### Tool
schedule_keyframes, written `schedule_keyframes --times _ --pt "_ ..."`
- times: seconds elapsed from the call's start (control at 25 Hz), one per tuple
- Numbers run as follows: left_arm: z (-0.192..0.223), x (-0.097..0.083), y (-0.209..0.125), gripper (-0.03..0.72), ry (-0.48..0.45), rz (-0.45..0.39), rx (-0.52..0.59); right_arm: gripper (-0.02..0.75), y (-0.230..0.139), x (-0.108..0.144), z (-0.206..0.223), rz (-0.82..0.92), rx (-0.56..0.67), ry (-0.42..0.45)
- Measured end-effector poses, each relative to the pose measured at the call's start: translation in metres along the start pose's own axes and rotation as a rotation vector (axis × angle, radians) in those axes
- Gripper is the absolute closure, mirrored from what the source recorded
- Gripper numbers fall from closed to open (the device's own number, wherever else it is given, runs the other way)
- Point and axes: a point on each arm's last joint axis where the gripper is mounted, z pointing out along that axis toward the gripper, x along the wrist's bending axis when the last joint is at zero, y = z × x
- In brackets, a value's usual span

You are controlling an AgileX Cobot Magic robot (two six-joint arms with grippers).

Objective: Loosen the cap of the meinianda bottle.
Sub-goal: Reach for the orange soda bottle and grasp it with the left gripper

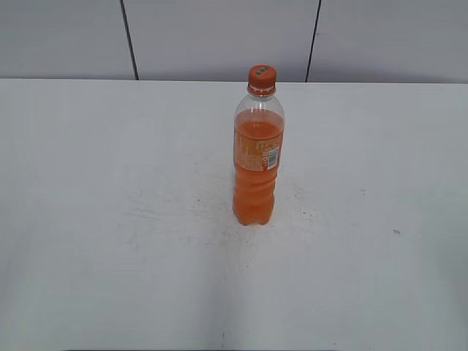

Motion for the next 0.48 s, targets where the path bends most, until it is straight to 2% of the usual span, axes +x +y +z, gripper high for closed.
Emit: schedule_keyframes --times 0.36,0.48 --pt "0.0 -0.0001 0.0001 0.218 -0.001 0.0 -0.002 0.278 0.0 0.0 0.0 0.0 0.0 0.0" --pt "-0.0028 -0.0003 0.0065 0.218 -0.003 -0.001 -0.043 0.278 0.0 0.0 0.0 0.0 0.0 0.0"
